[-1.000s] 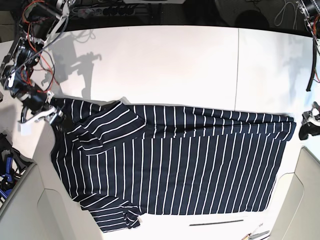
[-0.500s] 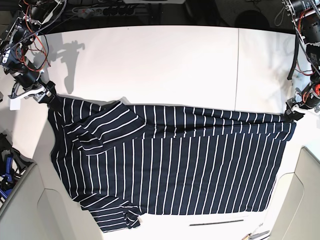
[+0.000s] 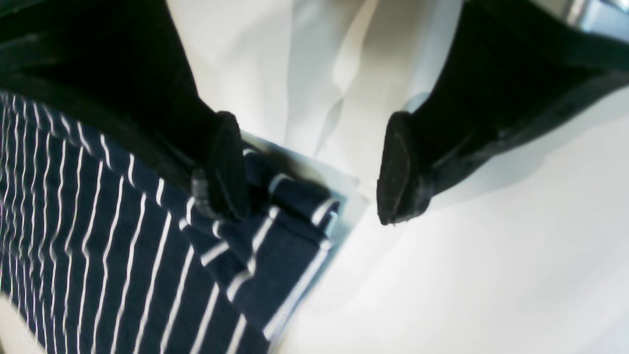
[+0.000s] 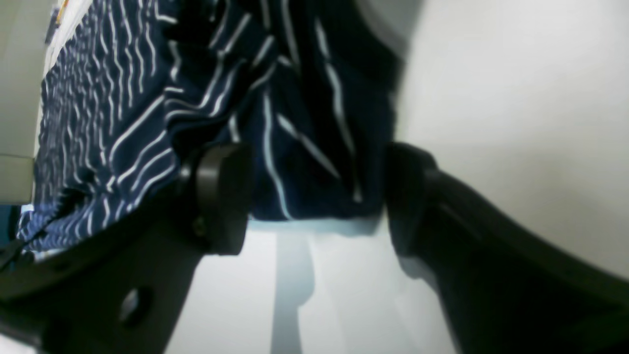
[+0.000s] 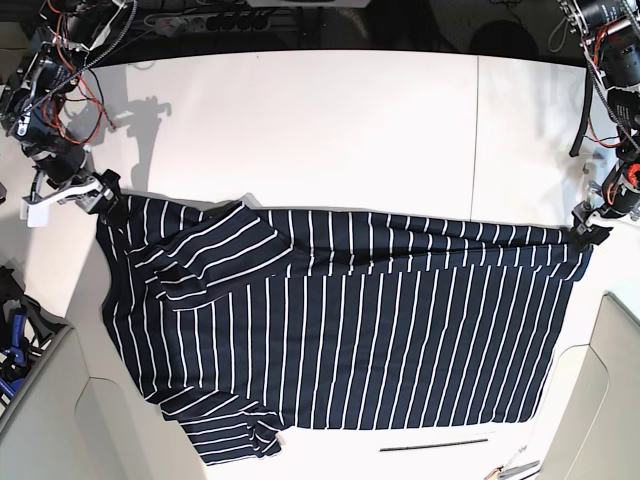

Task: Fold the T-shirt properly
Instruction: 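Lift the shoulder edge with both grippers and fold it over the body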

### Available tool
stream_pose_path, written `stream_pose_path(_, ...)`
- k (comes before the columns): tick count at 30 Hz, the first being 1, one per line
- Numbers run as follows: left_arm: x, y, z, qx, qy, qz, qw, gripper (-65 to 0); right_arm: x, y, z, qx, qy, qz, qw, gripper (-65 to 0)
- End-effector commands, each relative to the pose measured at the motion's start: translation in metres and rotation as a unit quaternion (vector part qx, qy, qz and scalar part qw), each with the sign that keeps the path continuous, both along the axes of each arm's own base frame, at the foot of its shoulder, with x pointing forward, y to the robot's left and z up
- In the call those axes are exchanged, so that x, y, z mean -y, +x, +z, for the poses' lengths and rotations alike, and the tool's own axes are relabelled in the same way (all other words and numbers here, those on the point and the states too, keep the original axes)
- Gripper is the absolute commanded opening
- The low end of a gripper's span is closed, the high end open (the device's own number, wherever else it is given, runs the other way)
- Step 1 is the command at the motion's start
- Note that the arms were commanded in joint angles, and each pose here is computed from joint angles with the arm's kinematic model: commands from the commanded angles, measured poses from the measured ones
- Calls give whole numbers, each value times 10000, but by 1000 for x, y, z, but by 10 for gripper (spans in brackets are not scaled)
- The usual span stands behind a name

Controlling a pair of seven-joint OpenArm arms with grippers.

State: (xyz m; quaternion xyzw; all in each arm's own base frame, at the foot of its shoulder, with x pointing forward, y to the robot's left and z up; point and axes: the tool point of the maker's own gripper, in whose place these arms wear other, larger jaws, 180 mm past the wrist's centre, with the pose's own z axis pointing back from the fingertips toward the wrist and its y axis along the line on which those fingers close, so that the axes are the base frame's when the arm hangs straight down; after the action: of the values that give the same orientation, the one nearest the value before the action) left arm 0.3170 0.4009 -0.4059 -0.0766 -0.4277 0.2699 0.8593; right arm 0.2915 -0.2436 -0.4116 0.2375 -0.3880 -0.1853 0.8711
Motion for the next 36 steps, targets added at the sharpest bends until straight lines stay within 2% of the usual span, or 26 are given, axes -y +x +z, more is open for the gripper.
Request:
stream_pose_path(1, -8, -2, 0, -161, 105, 96, 9998, -194, 3, 7, 7, 124, -45, 15, 9999, -234)
stream_pose_path(6, 1, 4, -3, -49, 78, 128, 9999, -194, -6, 12, 8, 254, 43, 4, 9997, -234)
stream_pose_path(12, 18, 12, -15, -81, -74, 147, 9998, -194, -24, 24, 13, 427, 289, 16, 9987, -234)
stream_pose_path(18, 23, 8, -23, -225, -179, 125, 9995, -197, -35, 40, 24, 595, 329, 132, 9976, -235)
stream_pose_path(20, 23, 8, -23, -218, -182, 126, 9995, -237, -40, 44, 26, 619, 320, 223, 9973, -237)
stream_pose_path(21, 23, 8, -23, -216, -182, 127, 9995, -288, -44, 45, 25, 615, 322, 273, 9972, -248)
stream_pose_path(24, 24, 9, -23, -205, -180, 79, 9996, -499, -53, 45, 21, 520, 278, 403, 9974, -364)
stream_pose_path(27, 33, 13, -18, -51, -178, -237, 9995, -632, -60, 45, 18, 484, 230, 479, 9974, -508)
stream_pose_path(29, 36, 17, -14, 24, -177, -400, 9990, -650, -63, 45, 19, 522, 228, 541, 9969, -617)
stream_pose_path(30, 36, 17, -13, 13, -174, -406, 9990, -650, -64, 45, 19, 550, 217, 585, 9965, -650)
stream_pose_path(36, 26, 15, -6, -106, -91, -487, 9987, -650, -66, 42, 19, 492, 244, 691, 9961, -650)
